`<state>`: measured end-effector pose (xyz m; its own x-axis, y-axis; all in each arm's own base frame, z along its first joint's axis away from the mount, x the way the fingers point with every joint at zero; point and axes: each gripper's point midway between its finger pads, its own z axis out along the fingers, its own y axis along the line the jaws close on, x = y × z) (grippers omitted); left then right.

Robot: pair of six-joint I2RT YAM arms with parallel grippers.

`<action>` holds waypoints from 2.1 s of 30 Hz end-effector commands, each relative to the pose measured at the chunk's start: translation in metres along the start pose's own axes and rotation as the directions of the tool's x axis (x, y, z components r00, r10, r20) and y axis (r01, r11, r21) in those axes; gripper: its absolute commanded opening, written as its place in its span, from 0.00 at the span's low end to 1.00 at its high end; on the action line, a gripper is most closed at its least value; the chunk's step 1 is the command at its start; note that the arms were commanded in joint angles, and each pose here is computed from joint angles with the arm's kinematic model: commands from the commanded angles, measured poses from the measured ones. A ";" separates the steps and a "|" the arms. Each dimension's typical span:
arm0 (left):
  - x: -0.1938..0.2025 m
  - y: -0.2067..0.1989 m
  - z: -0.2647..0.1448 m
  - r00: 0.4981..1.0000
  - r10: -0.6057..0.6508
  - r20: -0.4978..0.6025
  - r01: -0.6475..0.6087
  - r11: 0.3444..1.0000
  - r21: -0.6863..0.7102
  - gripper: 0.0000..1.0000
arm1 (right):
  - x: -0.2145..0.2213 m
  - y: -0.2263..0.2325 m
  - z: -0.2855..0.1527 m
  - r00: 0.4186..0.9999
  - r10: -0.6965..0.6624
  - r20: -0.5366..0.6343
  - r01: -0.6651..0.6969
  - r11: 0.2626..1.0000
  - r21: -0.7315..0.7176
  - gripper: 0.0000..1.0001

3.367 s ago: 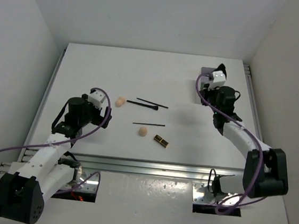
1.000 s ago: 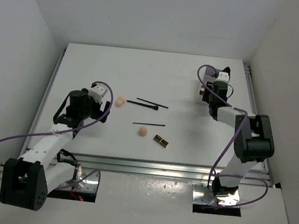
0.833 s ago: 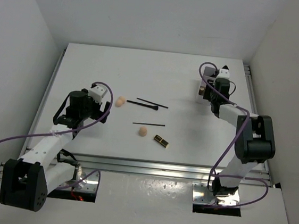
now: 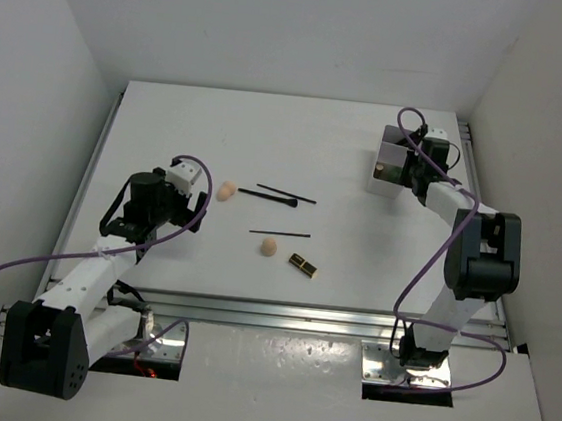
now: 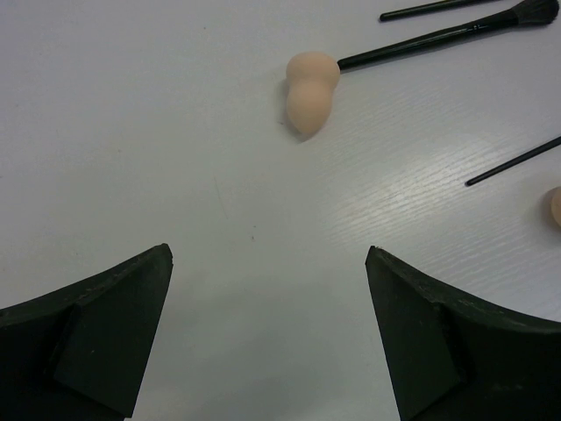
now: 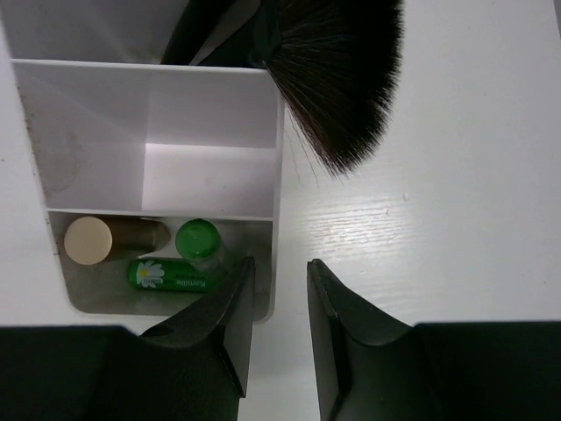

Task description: Organize the makeup

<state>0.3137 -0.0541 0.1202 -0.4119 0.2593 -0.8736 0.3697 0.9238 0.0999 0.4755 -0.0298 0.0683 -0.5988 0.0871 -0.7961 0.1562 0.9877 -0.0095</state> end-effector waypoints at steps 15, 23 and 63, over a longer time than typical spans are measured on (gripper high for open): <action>-0.009 0.004 -0.003 0.999 0.010 0.035 -0.010 1.000 -0.012 0.99 | -0.004 0.006 0.026 0.999 -0.052 -0.015 0.051 0.996 -0.075 0.03; -0.009 0.004 -0.003 0.999 0.010 0.035 -0.010 1.000 -0.012 0.99 | -0.013 -0.003 0.028 0.994 -0.105 -0.007 0.104 0.993 -0.060 0.00; -0.001 -0.003 -0.011 0.999 -0.002 0.048 0.001 1.000 0.004 0.99 | 0.160 0.227 -0.222 0.694 -0.709 0.124 0.469 0.315 -0.825 0.82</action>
<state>0.3034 -0.0530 0.1228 -0.3937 0.2859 -0.8736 0.3857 0.9141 0.1254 0.2638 0.2151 0.0729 -0.4653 -0.6475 -0.6035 -0.8510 0.5147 0.1039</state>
